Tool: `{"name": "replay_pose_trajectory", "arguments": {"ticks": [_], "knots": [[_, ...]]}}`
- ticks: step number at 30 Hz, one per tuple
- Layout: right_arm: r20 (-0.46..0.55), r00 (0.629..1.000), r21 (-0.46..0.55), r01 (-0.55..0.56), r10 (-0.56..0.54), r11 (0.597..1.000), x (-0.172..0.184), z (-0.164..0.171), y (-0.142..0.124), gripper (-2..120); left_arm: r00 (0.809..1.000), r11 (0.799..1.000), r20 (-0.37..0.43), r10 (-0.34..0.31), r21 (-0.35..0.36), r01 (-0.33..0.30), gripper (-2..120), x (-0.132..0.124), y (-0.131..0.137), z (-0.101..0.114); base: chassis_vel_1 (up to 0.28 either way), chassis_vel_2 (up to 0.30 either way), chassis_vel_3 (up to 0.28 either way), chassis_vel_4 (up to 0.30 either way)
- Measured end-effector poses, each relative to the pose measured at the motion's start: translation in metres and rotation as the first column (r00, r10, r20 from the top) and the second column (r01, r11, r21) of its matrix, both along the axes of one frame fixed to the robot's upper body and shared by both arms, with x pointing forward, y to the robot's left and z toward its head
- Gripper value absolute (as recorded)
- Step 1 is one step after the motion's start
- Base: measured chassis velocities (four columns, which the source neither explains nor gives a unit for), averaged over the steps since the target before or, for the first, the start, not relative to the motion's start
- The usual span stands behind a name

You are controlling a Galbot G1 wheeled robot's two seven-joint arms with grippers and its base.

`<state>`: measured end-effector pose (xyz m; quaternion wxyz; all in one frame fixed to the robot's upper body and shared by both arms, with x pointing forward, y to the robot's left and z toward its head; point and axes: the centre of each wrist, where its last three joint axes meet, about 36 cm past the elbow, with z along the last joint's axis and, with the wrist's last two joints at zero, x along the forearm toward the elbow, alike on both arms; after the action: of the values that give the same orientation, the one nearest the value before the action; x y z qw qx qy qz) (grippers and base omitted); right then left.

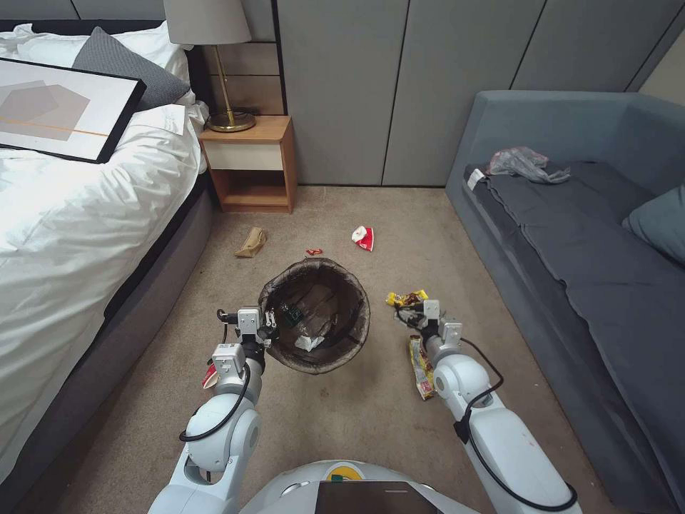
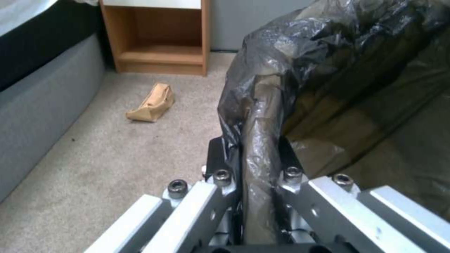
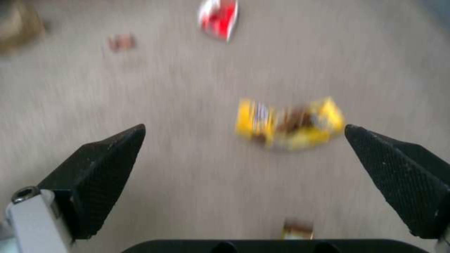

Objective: Pick up the trash bin, then pick up the garbage from the floor and place it into the trash bin.

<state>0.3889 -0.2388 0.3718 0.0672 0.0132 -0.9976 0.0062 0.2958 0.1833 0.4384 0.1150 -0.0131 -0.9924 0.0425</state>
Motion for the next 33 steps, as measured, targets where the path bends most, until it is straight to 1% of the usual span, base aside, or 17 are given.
{"name": "replay_pose_trajectory", "arguments": {"ticks": [1,2,3,4,6,7,8,12,13,16,17,19,23,33], "knots": [[-0.080,0.997,0.017,0.005,-0.004,1.000,0.004,-0.004,-0.001,100,1.000,1.000,-0.001,0.001,0.001,-0.001,3,0.000,0.000,0.000,0.000,0.000,0.000,0.000],[-0.180,0.984,0.038,0.008,-0.001,0.999,0.009,-0.013,-0.003,100,1.000,1.000,-0.003,0.004,0.004,-0.004,3,-0.001,0.002,-0.001,0.000,0.000,0.000,0.000],[-0.225,0.974,0.047,0.008,0.002,0.999,0.012,-0.020,-0.004,100,1.000,1.000,-0.002,0.005,0.005,-0.005,3,-0.001,0.002,-0.001,0.000,0.000,0.000,0.000],[-0.225,0.974,0.047,0.008,0.002,0.999,0.012,-0.020,-0.004,100,1.000,1.000,-0.002,0.005,0.005,-0.005,3,-0.001,0.002,-0.001,0.000,0.000,0.000,0.000],[-0.303,0.953,0.057,0.007,0.011,0.998,0.016,-0.036,-0.006,100,1.000,1.000,-0.002,0.008,0.007,-0.008,3,0.000,0.003,-0.001,0.000,0.000,0.000,0.000],[-0.355,0.935,0.054,0.005,0.014,0.998,0.018,-0.048,-0.007,100,1.000,1.000,-0.002,0.009,0.007,-0.009,3,0.000,0.003,-0.001,0.000,0.000,0.000,0.000],[-0.355,0.935,0.054,0.005,0.014,0.998,0.018,-0.048,-0.007,100,1.000,1.000,-0.002,0.009,0.007,-0.009,3,0.000,0.003,-0.001,0.000,0.000,0.000,0.000],[-0.471,0.882,0.020,0.006,0.004,1.000,0.022,-0.086,-0.016,100,1.000,1.000,-0.006,0.009,0.006,-0.009,3,0.002,0.002,-0.003,0.000,0.000,0.000,0.000],[-0.471,0.882,0.020,0.006,0.004,1.000,0.022,-0.086,-0.016,100,1.000,1.000,-0.006,0.009,0.006,-0.009,3,0.002,0.002,-0.003,0.000,0.000,0.000,0.000],[-0.528,0.849,-0.016,0.004,-0.012,1.000,0.013,-0.111,-0.023,100,1.000,1.000,-0.007,0.008,0.004,-0.008,3,0.001,0.001,-0.004,0.000,0.000,0.000,0.000],[-0.528,0.849,-0.016,0.004,-0.012,1.000,0.013,-0.111,-0.023,100,1.000,1.000,-0.007,0.008,0.004,-0.008,3,0.001,0.001,-0.004,0.000,0.000,0.000,0.000],[-0.550,0.835,-0.041,0.002,-0.024,0.999,0.000,-0.128,-0.026,100,1.000,1.000,-0.005,0.008,0.005,-0.008,3,0.001,0.002,-0.004,0.000,0.000,0.000,0.000],[-0.553,0.832,-0.068,0.010,-0.046,0.998,-0.011,-0.144,-0.035,100,1.000,1.000,-0.007,0.008,0.007,-0.008,3,-0.001,0.002,-0.004,0.000,0.000,0.000,0.000],[-0.564,0.823,-0.077,0.023,-0.062,0.997,-0.010,-0.164,-0.044,100,1.000,1.000,-0.003,0.009,0.010,-0.009,3,-0.002,0.002,-0.003,0.000,0.000,0.000,0.000]]}}
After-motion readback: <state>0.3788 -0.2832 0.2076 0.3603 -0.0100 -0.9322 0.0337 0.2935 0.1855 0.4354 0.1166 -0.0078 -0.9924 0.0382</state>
